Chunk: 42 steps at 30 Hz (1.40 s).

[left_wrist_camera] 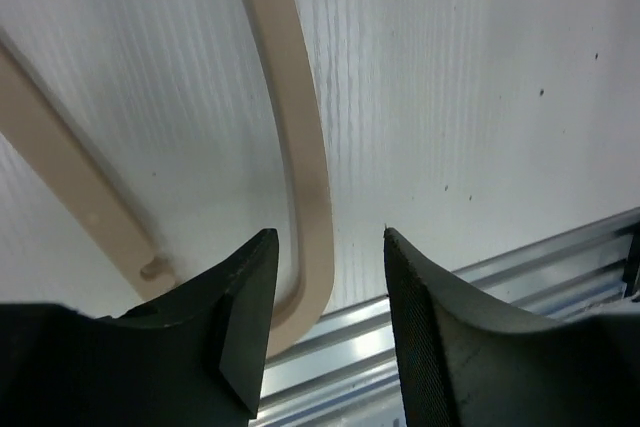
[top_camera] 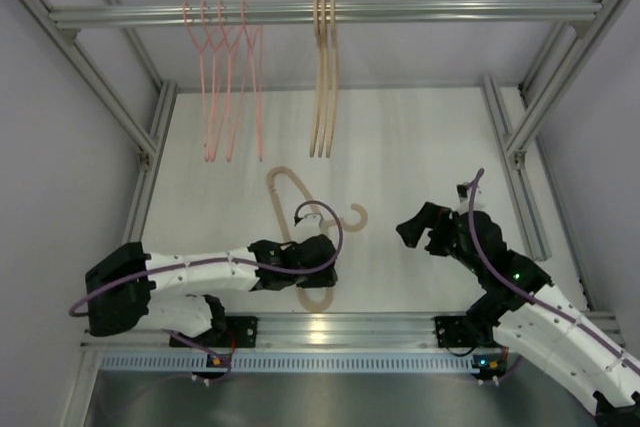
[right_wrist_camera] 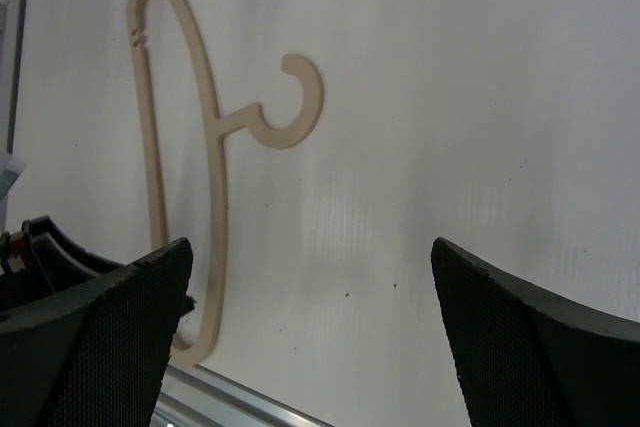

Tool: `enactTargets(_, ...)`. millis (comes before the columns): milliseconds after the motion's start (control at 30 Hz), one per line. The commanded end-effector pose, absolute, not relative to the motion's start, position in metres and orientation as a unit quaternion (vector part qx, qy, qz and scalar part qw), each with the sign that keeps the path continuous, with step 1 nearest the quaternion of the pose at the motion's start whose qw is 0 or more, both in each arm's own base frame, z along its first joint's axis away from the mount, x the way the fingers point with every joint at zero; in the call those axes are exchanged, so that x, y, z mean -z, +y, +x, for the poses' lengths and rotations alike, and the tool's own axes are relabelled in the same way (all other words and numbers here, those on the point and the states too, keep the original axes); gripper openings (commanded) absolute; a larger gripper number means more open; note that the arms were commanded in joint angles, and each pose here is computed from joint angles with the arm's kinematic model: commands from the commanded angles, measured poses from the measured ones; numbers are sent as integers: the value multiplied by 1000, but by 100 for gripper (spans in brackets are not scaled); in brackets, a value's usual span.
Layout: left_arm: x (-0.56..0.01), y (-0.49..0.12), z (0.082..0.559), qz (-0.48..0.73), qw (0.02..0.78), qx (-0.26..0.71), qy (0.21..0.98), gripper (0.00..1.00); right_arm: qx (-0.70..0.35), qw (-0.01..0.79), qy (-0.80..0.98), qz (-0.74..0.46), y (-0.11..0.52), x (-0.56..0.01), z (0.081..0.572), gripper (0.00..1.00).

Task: Organize the hangers

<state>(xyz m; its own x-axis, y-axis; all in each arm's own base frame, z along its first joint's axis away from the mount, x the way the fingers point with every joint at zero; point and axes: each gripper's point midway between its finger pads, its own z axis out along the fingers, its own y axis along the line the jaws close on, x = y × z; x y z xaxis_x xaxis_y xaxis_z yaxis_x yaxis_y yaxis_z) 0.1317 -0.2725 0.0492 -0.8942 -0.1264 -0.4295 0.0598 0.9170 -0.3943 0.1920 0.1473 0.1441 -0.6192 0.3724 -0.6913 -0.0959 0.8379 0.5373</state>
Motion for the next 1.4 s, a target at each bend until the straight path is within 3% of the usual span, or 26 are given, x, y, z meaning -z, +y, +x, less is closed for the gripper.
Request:
enactTargets(0, -51, -255, 109, 2, 230, 165, 959, 51, -302, 443, 839, 91, 154, -155, 199, 100)
enactTargets(100, -50, -250, 93, 10, 223, 149, 963, 41, -305, 441, 839, 93, 154, -152, 197, 99)
enactTargets(133, -49, -248, 90, 9, 220, 145, 965, 31, -305, 440, 840, 92, 154, -152, 196, 99)
enactTargets(267, -48, -241, 75, -2, 211, 144, 967, 10, -314, 432, 841, 82, 159, -151, 194, 100)
enactTargets(567, -39, -218, 62, -25, 196, 129, 972, 6, -331, 406, 850, 61, 183, -136, 189, 100)
enactTargets(1067, 13, -208, 51, -34, 161, 69, 984, 4, -382, 364, 850, 8, 278, -112, 165, 99)
enactTargets(1367, 29, -209, 44, -29, 141, 70, 987, 1, -407, 405, 819, 24, 307, -102, 188, 100)
